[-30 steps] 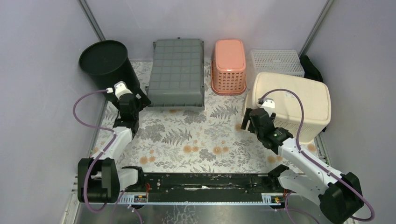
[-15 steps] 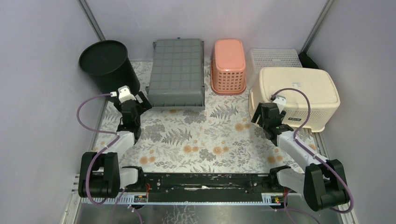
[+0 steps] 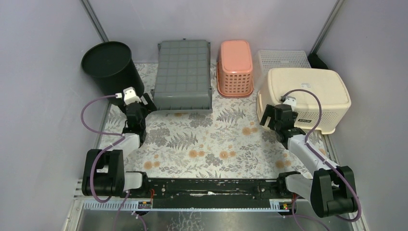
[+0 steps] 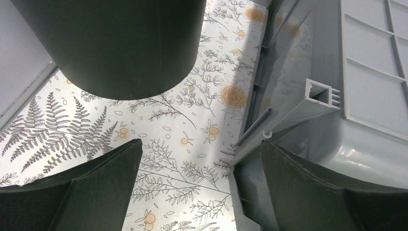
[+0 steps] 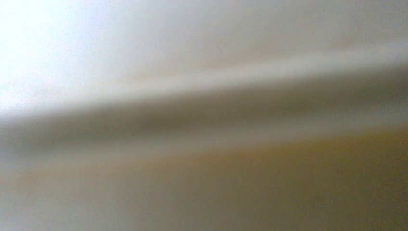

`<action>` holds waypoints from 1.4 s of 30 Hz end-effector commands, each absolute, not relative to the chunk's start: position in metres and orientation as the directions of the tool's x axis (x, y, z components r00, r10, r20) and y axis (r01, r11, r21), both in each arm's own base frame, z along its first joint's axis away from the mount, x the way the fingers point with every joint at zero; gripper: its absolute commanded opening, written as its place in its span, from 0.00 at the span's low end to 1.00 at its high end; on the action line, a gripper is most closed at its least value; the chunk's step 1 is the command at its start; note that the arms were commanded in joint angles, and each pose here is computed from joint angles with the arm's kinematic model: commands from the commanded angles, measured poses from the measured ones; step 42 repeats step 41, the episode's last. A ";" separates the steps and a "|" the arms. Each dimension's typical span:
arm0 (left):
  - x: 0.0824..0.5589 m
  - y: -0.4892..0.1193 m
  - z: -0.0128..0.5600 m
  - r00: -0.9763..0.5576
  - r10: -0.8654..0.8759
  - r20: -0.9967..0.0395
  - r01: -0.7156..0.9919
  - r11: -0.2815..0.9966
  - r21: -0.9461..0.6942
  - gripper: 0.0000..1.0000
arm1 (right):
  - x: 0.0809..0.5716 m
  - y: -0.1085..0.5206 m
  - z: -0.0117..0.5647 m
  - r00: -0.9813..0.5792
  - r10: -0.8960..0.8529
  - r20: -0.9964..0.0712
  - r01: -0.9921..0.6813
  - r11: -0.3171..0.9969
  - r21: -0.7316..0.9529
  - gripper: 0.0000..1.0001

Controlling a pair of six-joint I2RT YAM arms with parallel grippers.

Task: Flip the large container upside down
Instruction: Reset both arms

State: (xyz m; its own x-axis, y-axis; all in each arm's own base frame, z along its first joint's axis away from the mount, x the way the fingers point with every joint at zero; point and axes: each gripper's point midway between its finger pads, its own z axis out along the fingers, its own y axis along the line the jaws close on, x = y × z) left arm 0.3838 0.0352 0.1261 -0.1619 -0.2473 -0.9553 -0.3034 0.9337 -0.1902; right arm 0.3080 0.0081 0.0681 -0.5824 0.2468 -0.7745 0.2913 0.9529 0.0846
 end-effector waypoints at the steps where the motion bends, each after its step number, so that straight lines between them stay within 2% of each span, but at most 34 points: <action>1: 0.389 0.017 0.132 -0.184 -0.231 -0.956 -0.215 0.958 -0.190 1.00 | 0.342 0.020 0.093 -0.501 0.421 -0.756 0.270 0.906 0.325 0.99; 9: 0.388 -0.004 0.154 -0.198 -0.307 -0.931 -0.133 0.949 -0.284 1.00 | 0.309 0.061 0.127 -0.571 0.465 -0.677 0.134 0.866 0.481 0.99; 15: 0.375 -0.011 0.181 -0.131 -0.366 -0.921 -0.113 0.929 -0.353 1.00 | 0.292 0.092 0.163 -0.635 0.458 -0.622 0.011 0.811 0.585 0.99; 21: 0.370 -0.029 0.212 -0.094 -0.404 -0.910 -0.050 0.915 -0.401 1.00 | 0.282 0.106 0.213 -0.608 0.450 -0.654 -0.107 0.770 0.629 0.99; 27: 0.373 -0.054 0.238 -0.132 -0.460 -0.878 0.062 0.880 -0.470 1.00 | 0.267 0.106 0.232 -0.588 0.464 -0.663 -0.115 0.763 0.636 0.99; 33: 0.367 -0.080 0.285 -0.170 -0.454 -0.875 0.208 0.851 -0.482 1.00 | 0.266 0.102 0.280 -0.485 0.465 -0.740 -0.190 0.771 0.608 0.99; 42: 0.356 -0.077 0.303 -0.135 -0.433 -0.891 0.220 0.864 -0.454 1.00 | 0.275 0.103 0.281 -0.483 0.465 -0.742 -0.193 0.770 0.608 0.99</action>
